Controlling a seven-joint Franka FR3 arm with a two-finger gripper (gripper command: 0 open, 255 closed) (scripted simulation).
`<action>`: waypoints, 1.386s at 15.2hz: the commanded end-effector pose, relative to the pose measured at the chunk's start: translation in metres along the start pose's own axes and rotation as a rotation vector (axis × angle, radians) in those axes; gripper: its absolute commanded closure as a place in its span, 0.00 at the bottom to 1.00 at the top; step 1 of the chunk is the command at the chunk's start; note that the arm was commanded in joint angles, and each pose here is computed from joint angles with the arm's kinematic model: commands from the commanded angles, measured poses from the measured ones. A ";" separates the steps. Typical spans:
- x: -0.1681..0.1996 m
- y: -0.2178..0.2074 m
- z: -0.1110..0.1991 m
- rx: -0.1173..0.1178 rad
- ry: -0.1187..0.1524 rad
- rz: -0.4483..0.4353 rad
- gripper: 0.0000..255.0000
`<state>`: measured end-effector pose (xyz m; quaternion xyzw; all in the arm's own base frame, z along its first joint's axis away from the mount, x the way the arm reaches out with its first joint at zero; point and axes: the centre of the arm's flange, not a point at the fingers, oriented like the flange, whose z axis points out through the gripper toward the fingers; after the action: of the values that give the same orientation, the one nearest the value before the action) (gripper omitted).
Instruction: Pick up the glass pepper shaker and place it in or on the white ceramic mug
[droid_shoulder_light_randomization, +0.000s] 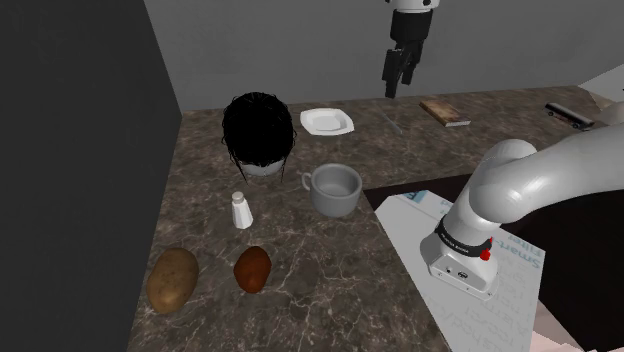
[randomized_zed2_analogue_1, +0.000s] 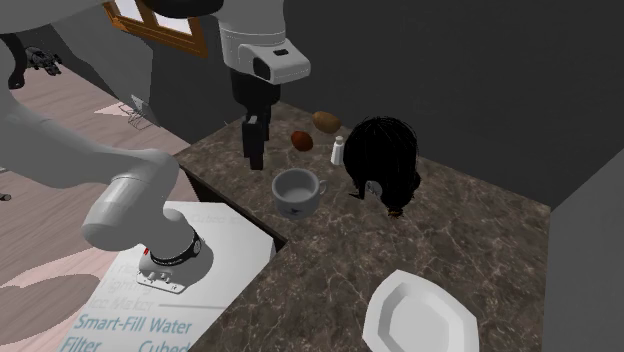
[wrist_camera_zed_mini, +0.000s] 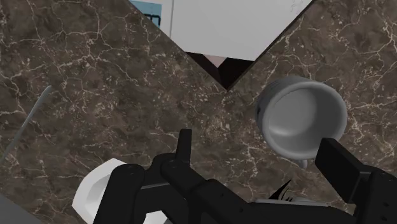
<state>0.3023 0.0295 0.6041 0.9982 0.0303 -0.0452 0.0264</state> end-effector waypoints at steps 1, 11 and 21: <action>0.000 0.000 0.000 0.000 0.000 0.000 0.00; 0.055 -0.108 0.050 -0.014 0.030 0.014 0.00; 0.114 -0.215 0.100 -0.027 0.059 0.028 0.00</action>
<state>0.3879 0.2338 0.4859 0.9989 0.0188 -0.0165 0.0401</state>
